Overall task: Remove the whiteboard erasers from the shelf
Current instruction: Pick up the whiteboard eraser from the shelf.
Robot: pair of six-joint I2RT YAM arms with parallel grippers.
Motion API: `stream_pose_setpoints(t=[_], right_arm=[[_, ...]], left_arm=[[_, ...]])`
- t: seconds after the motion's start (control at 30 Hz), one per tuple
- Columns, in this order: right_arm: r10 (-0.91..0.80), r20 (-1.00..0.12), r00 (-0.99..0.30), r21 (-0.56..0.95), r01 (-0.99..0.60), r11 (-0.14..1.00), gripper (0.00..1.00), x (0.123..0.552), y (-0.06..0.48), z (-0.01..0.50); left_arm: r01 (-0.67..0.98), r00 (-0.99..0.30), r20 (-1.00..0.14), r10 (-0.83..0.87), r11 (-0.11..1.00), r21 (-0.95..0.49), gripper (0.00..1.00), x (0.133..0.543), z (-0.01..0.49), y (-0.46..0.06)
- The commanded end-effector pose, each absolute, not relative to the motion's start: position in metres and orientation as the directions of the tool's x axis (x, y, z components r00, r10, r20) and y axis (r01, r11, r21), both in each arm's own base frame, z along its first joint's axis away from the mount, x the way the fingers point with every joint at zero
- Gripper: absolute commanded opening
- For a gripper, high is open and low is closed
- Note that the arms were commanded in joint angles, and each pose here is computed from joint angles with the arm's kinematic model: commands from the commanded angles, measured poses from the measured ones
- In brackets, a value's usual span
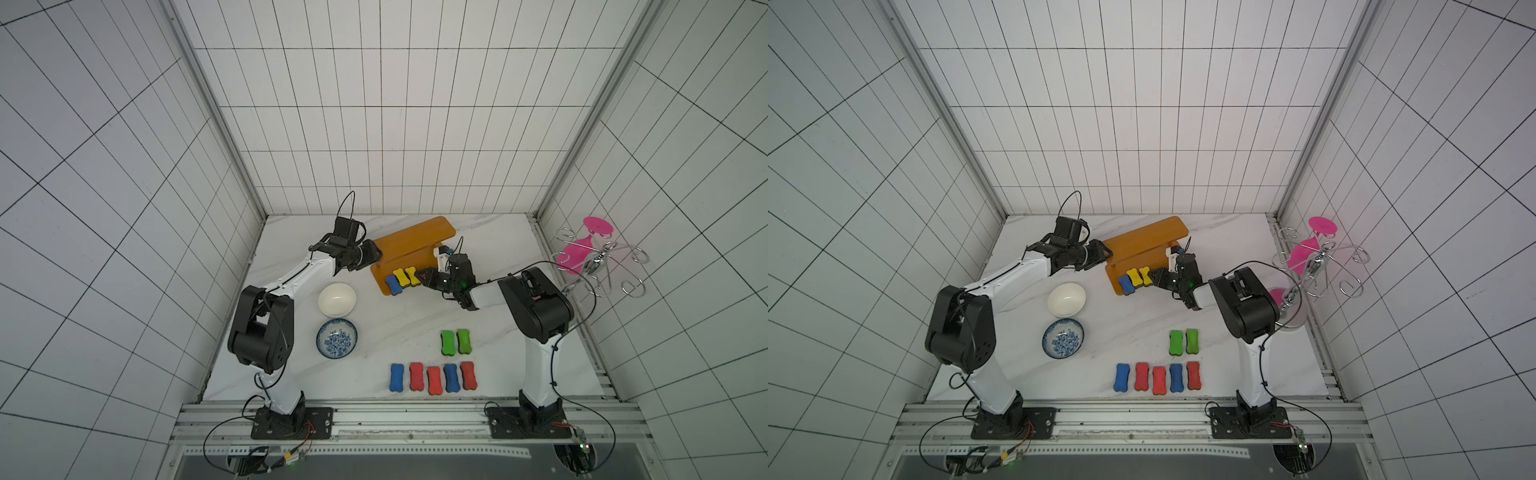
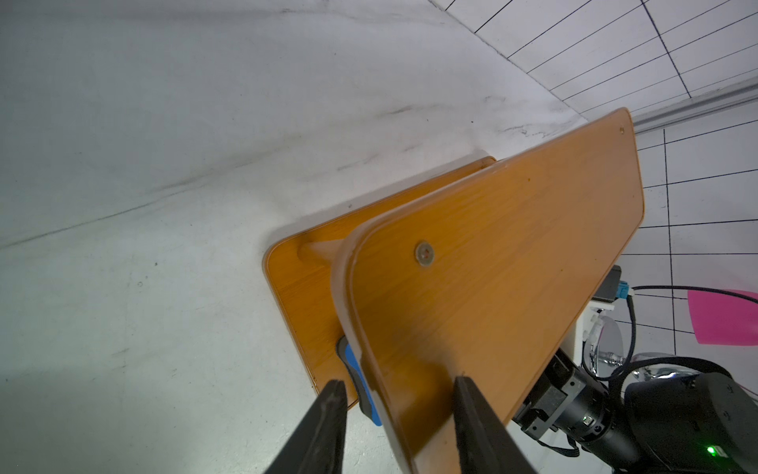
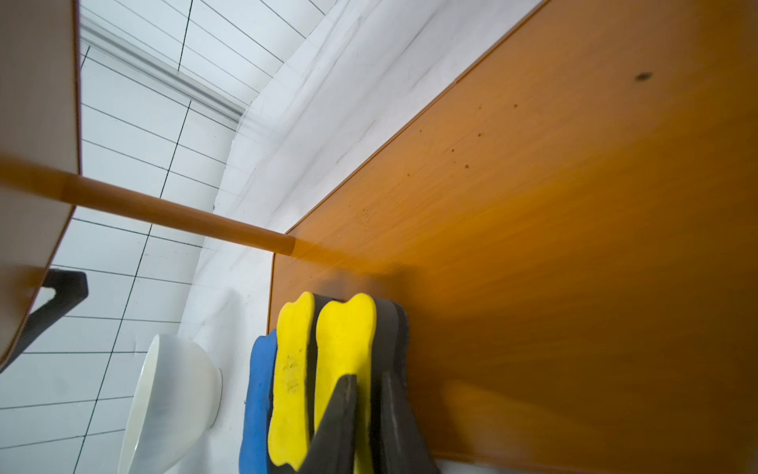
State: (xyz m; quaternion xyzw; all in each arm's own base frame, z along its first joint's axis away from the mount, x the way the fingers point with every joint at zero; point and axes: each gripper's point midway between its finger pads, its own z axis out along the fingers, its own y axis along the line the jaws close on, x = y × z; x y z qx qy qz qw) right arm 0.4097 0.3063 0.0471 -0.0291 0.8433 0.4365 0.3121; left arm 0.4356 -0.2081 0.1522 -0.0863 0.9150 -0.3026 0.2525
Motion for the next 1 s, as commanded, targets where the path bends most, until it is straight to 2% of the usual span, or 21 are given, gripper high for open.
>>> stream_pose_setpoints(t=[0.0,0.27,0.57,0.73,0.97], right_arm=[[0.201,-0.532,-0.823,0.692,-0.286,0.663,0.01,0.406,0.302,0.03],[0.242,-0.567,-0.787,0.667,-0.267,0.695,0.0,0.407,0.287,0.059],[0.399,-0.553,-0.731,0.718,-0.176,0.673,0.0,0.394,0.272,0.1],[0.496,-0.5,-0.71,0.732,-0.04,0.681,0.0,0.345,0.259,0.098],[0.452,-0.525,-0.721,0.665,-0.017,0.747,0.0,0.257,0.249,0.094]], left_arm=[[-0.021,-0.869,-0.39,-0.304,0.811,-0.585,0.45,0.435,0.14,-0.205],[-0.024,-0.865,-0.396,-0.309,0.813,-0.582,0.45,0.436,0.141,-0.202],[-0.015,-0.857,-0.41,-0.313,0.809,-0.588,0.47,0.432,0.153,-0.202],[0.008,-0.854,-0.424,-0.302,0.807,-0.591,0.49,0.414,0.166,-0.202],[0.03,-0.864,-0.424,-0.273,0.811,-0.584,0.51,0.38,0.165,-0.194]])
